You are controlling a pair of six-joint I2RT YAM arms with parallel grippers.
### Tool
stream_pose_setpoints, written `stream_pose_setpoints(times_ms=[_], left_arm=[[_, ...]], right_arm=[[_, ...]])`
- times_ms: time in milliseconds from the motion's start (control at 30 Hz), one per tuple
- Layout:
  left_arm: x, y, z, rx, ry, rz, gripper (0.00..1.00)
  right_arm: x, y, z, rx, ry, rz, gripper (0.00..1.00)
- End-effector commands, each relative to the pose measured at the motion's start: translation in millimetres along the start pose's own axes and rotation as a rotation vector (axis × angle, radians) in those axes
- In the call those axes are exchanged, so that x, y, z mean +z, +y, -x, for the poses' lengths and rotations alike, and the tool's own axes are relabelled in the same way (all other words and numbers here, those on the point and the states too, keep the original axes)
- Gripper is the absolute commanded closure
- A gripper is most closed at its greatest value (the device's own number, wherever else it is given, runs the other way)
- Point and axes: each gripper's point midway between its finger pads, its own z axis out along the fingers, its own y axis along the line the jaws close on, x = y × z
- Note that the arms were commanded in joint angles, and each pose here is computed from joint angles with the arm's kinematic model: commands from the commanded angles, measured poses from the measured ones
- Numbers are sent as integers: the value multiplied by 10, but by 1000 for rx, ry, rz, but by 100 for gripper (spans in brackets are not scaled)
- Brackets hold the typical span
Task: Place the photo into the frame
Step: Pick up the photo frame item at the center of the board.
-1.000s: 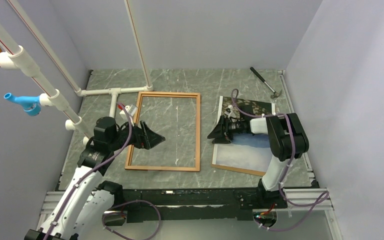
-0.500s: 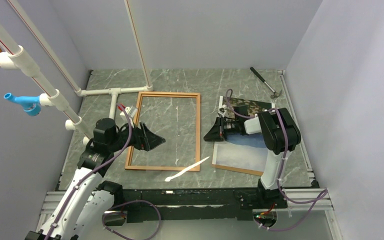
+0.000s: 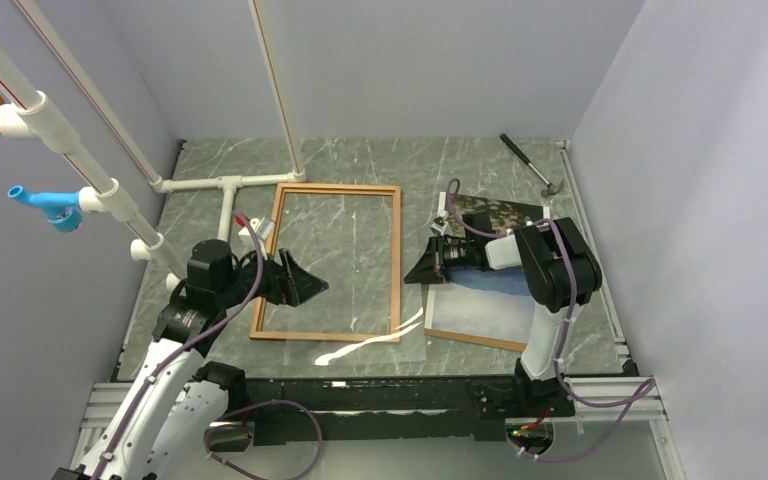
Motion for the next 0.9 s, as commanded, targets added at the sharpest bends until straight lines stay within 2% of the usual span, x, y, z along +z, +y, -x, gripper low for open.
stream_pose_setpoints(times_ms=[0,500,867], left_arm=[[-4,78,-17,24,0,36,10],[261,465,-88,-121,74,175,8],[850,405,-279,-189,203,208,11]], right_arm=[[-123,358,101,-120,-42,1,100],[-885,1501,454,-297,-339,-241,100],[-1695,2007,498,-340,-608,-539,100]])
